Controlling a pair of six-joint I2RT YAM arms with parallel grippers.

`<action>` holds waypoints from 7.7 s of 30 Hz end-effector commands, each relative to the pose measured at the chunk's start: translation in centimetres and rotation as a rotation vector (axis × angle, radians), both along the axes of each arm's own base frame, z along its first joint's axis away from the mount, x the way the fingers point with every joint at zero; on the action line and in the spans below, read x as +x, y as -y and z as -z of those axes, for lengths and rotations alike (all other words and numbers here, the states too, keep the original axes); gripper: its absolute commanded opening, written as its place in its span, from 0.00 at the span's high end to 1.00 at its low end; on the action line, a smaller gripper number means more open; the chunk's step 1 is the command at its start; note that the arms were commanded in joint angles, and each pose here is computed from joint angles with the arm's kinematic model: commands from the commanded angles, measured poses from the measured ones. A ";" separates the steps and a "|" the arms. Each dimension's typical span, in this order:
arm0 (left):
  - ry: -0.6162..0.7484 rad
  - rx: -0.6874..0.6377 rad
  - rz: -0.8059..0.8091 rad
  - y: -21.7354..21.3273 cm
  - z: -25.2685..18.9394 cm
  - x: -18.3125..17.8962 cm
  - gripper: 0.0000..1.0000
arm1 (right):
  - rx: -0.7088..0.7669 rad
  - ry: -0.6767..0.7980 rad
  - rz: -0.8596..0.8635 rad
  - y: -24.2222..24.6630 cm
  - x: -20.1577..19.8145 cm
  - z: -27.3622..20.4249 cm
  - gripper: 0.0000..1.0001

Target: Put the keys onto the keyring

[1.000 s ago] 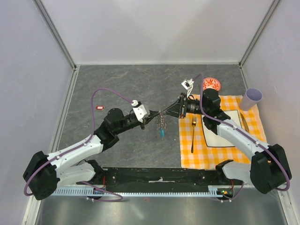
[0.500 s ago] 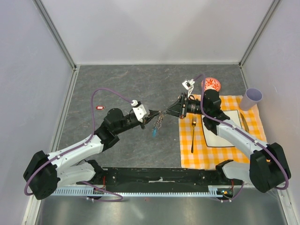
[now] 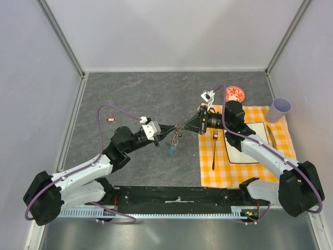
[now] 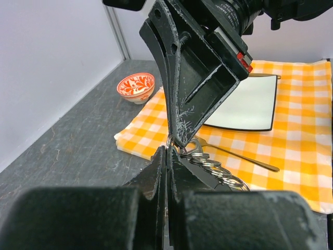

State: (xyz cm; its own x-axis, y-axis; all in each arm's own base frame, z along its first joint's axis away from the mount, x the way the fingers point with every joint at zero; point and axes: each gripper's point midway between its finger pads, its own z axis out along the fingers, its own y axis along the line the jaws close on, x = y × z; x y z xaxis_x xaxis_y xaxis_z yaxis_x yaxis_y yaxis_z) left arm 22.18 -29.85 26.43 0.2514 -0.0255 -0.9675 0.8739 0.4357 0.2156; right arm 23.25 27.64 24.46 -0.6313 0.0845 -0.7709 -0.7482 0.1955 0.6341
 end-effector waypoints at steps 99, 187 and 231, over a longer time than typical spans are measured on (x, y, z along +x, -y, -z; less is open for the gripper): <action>-0.078 0.090 0.055 -3.0 -1.0 -3.7 0.66 | -0.285 0.670 -0.186 -2.2 -4.0 -1.9 1.00; 0.090 -0.147 0.096 -1.1 -5.4 -2.7 0.98 | -0.077 0.469 0.065 -1.1 -2.9 -3.5 0.54; -0.078 0.091 0.162 -1.1 -3.2 -4.1 0.64 | -0.139 0.718 -0.093 -1.5 -4.2 -5.9 1.00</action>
